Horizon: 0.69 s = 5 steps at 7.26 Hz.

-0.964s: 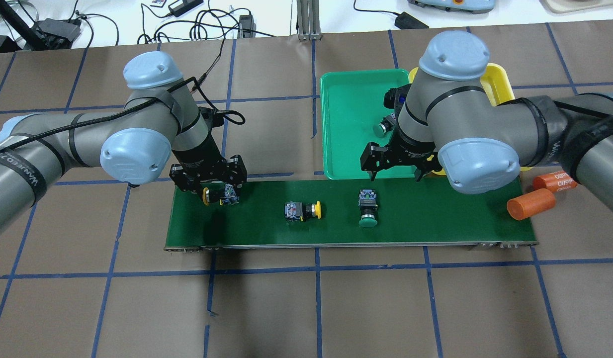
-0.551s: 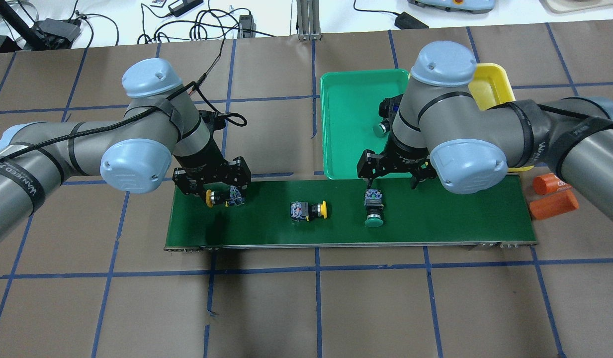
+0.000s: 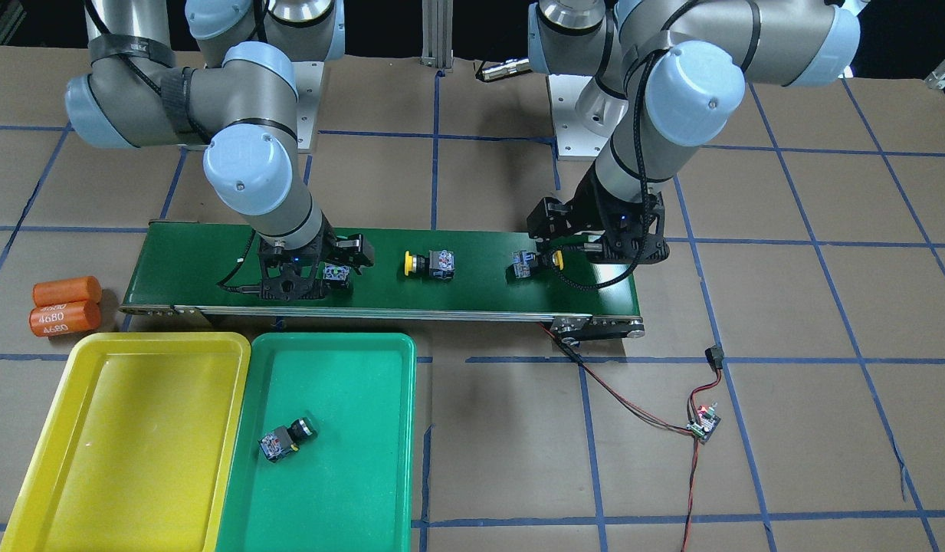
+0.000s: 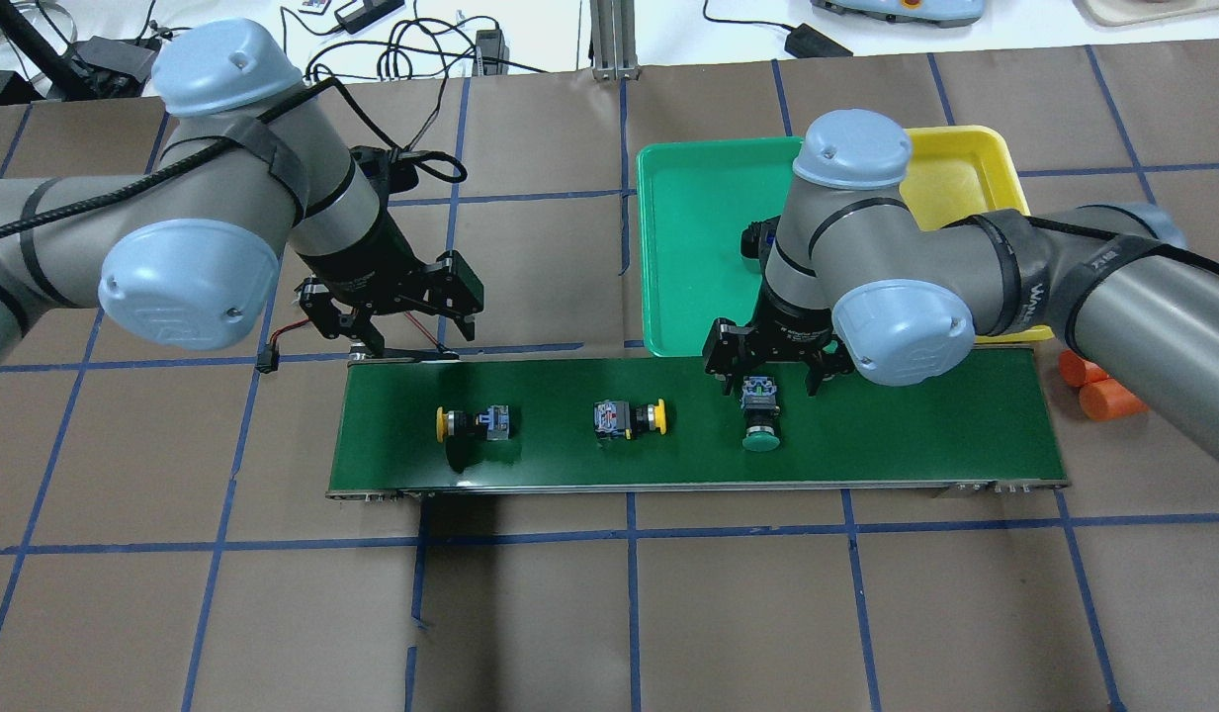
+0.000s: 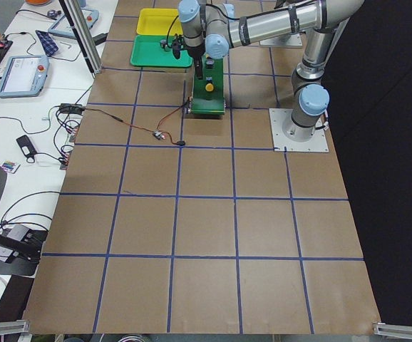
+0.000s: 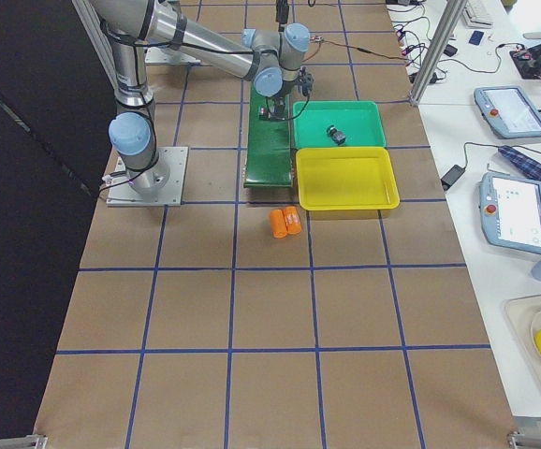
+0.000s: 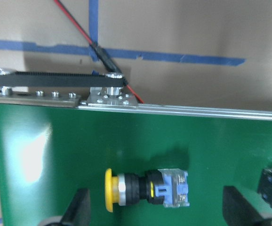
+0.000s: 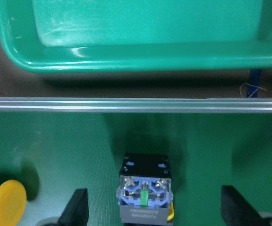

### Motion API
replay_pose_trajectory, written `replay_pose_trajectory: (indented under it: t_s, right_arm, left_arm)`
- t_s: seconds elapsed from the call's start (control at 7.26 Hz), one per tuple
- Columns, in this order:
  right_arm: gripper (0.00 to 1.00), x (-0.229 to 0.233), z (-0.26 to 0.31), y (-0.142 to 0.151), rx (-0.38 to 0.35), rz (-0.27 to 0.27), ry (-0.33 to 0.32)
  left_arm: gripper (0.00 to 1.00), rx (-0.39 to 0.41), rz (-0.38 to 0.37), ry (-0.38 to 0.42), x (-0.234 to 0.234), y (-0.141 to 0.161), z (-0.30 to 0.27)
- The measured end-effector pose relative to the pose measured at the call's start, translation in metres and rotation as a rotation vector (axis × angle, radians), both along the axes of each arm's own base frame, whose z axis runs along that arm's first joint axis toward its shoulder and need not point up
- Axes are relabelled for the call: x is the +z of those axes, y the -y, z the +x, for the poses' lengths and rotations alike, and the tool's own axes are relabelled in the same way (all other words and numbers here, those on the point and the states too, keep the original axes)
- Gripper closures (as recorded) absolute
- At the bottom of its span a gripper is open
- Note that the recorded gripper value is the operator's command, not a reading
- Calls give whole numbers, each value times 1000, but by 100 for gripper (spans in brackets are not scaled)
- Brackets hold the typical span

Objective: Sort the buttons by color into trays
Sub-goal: 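Place a yellow-capped button with left gripper while right gripper reaches another button, then carry the green-capped button into the green tray while the left gripper withdraws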

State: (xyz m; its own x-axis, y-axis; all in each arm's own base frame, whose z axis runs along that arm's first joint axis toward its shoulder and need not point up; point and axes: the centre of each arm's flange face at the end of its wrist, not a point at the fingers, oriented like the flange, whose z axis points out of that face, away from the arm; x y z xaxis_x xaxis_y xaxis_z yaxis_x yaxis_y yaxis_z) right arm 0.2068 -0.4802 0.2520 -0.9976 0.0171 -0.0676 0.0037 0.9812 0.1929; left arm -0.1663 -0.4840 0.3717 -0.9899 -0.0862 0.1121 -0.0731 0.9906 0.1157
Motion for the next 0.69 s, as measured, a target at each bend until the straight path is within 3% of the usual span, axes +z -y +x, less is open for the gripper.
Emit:
replay_pose_trajectory:
  t_s: [0.14,0.28,0.69]
  right_arm:
    - [89,-4,0,1,-3,7,-4]
    - [100,-5,-1,0,-6,12,-9]
    - [100,4,-3,5,-11,-6,-15]
  left_arm:
    - [0,-7,-24,8,24,-7,-2]
    - [0,-19,-64,31,50,-9,-2]
    - [0,-111,-171,79,118,-1,18]
